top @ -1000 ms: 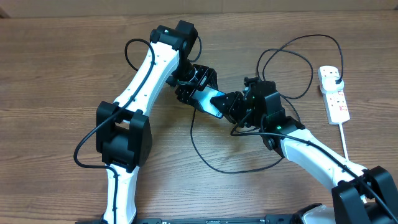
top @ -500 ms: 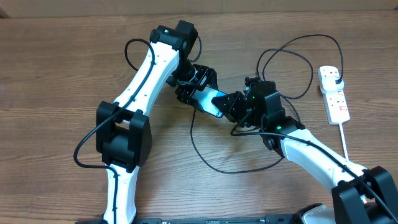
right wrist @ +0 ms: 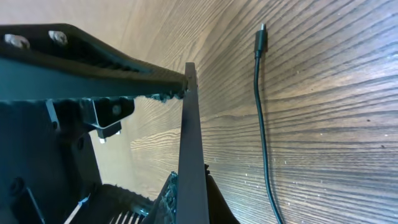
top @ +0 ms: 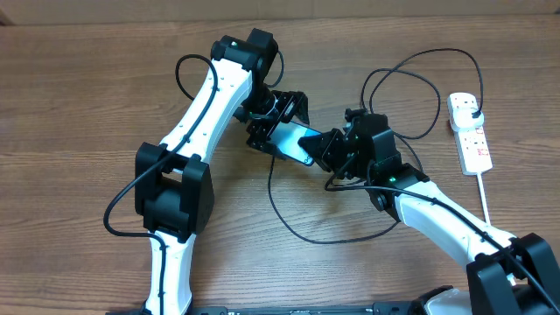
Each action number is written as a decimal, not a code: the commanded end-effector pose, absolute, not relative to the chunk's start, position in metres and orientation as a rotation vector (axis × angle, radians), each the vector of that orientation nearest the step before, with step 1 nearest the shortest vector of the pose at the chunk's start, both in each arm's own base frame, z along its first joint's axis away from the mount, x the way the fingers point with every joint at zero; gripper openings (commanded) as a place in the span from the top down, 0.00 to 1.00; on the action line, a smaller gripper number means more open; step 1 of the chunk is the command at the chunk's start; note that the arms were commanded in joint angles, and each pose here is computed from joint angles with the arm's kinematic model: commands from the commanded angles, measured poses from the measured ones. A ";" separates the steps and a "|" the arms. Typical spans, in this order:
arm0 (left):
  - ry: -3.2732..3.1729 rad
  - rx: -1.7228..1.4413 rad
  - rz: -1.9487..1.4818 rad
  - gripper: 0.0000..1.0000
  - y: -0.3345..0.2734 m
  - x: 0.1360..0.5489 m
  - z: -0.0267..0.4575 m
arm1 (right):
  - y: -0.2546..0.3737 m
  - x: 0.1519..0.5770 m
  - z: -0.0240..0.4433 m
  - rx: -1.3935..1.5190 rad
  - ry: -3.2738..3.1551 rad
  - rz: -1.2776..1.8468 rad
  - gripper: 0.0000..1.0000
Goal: Plug charger to phone and switch on socket
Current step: 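Grasp the smartphone's edge with the right gripper, then open the left gripper and pull it back from the smartphone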
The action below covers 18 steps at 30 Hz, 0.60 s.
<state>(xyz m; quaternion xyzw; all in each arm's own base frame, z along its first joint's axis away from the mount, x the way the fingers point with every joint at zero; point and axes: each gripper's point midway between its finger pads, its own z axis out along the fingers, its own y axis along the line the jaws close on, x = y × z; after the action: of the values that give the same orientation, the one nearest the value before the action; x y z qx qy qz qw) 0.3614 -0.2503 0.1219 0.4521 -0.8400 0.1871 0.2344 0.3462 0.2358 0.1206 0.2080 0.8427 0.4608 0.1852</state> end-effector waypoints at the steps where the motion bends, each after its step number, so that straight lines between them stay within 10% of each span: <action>1: -2.313 1.236 0.541 0.00 -0.254 0.364 0.129 | 0.235 0.354 0.129 0.581 2.341 1.307 0.96; 18: -2.851 0.530 0.810 0.00 -0.181 0.424 0.124 | 0.167 0.345 0.157 0.519 2.324 1.138 0.96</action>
<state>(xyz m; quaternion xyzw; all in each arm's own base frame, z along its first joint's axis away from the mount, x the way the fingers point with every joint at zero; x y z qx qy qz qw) 0.4119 -0.1978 0.1149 0.2444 -0.9338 0.2423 0.0980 0.3430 0.1694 0.1189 0.2409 0.8617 0.4019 0.1946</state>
